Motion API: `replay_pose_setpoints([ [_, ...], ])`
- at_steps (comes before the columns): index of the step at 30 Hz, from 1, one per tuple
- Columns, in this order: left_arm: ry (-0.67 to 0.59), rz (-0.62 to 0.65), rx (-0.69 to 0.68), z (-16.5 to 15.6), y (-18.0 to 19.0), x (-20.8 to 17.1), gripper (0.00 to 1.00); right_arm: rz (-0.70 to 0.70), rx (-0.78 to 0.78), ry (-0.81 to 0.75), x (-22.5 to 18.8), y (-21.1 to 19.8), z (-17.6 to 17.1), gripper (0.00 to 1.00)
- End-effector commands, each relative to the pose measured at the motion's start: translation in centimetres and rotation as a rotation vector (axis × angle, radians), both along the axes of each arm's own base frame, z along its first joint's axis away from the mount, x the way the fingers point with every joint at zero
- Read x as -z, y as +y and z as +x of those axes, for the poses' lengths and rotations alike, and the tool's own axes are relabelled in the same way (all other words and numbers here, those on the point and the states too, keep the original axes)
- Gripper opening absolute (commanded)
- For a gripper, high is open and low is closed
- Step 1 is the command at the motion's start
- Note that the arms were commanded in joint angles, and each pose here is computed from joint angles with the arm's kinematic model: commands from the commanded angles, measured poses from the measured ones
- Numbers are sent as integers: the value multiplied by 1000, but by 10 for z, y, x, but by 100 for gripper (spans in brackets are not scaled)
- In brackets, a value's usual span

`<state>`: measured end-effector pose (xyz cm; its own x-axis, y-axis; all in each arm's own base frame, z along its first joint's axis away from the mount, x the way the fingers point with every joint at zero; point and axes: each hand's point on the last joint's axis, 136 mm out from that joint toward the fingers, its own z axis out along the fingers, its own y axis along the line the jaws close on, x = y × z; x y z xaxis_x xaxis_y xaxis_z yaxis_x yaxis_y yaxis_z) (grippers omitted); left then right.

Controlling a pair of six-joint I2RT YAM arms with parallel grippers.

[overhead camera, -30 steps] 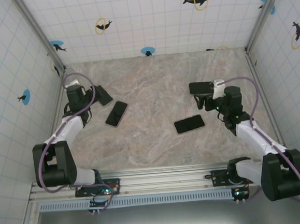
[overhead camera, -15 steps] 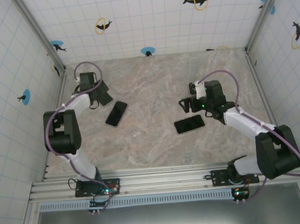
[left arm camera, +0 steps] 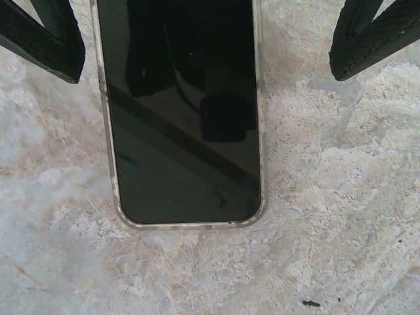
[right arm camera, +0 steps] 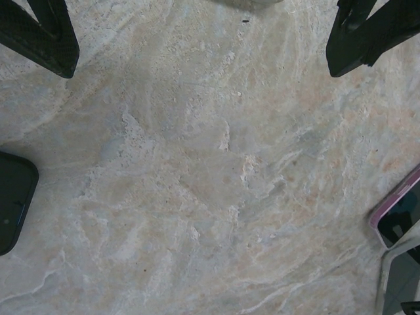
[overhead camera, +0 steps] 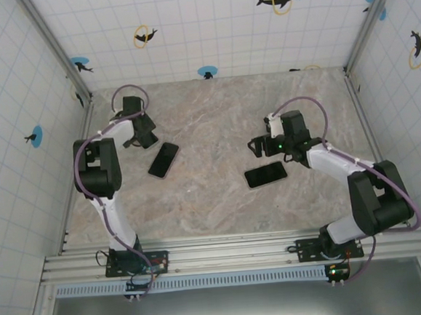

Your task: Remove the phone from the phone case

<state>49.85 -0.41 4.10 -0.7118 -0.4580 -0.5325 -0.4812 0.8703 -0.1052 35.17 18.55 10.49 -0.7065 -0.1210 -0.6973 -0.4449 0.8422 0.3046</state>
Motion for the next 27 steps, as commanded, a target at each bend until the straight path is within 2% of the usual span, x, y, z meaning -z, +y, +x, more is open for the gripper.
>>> replay_pose_setpoints([
  [1,35,19,-16,4,-2,7,98,15,-20,-7,-9,9,8,99],
  [9,70,43,-13,19,-6,17,98,19,-27,13,0,10,8,99],
  [16,115,90,-32,16,-4,27,98,18,-22,31,5,7,12,99],
  [25,163,97,-46,9,-4,41,97,86,-30,33,-8,11,18,99],
  [27,177,93,-50,7,-4,45,94,132,-55,43,-13,17,16,99],
])
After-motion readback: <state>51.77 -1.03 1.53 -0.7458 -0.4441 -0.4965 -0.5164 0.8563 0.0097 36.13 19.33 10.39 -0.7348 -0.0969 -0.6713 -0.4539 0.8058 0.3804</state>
